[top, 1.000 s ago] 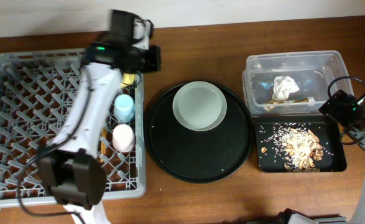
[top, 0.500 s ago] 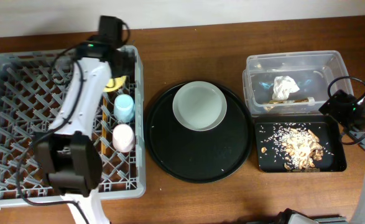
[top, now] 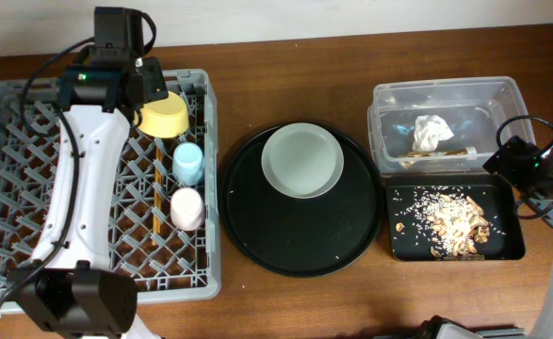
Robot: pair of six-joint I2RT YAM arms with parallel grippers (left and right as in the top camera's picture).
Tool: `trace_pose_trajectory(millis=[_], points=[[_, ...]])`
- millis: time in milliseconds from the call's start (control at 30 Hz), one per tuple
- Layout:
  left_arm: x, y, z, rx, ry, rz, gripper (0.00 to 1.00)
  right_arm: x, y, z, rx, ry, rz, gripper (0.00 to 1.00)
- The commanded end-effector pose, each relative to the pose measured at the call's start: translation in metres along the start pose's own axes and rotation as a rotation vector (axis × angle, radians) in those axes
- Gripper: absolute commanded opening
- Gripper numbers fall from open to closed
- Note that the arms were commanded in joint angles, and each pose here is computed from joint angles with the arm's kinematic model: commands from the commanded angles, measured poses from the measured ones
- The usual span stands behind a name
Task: Sort waste into correct bins and load items into the dishwasher rack
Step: 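Push the yellow bowl upright into the rack slots with the left gripper, then withdraw the left gripper from the yellow bowl over the rack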
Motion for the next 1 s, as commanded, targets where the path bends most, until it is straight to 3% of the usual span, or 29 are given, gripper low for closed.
trace_pose_trajectory(millis=[0, 167, 433, 600, 733, 833, 933, 967], points=[[0.004, -0.018, 0.0, -0.021, 0.006, 0.032, 0.0, -0.003, 0.003, -0.002, 0.01, -0.007, -0.015, 0.99], [0.009, -0.059, -0.013, 0.002, -0.001, 0.074, 0.01, -0.003, 0.003, -0.002, 0.01, -0.007, -0.015, 0.99], [0.045, -0.11, -0.014, -0.047, -0.042, 0.265, 0.01, -0.003, 0.003, -0.002, 0.01, -0.007, -0.015, 0.99], [0.056, -0.106, -0.009, -0.071, -0.059, 0.339, 0.0, -0.003, 0.003, -0.002, 0.01, -0.007, -0.016, 0.99], [0.051, -0.092, -0.013, -0.035, -0.056, 0.317, 0.0, -0.003, 0.003, -0.002, 0.01, -0.007, -0.015, 0.99], [0.034, -0.072, -0.021, 0.033, -0.038, 0.237, 0.0, -0.003, 0.003, -0.002, 0.01, -0.007, -0.015, 0.99], [0.03, -0.056, -0.044, 0.217, -0.031, 0.224, 0.01, -0.003, 0.003, -0.002, 0.01, -0.007, -0.016, 0.99], [0.033, -0.054, -0.052, 0.253, -0.039, 0.238, 0.08, -0.003, 0.003, -0.002, 0.01, -0.007, -0.016, 0.99]])
Point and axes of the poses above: each gripper's point midway between its finger pads, its own y axis back along the fingers, its own z axis along the line the jaws close on, x = y × z, the point moved 8 cm from there along y, back along the fingers, and after that the axes turned 4 degrees about y, right-handed, at the moved point
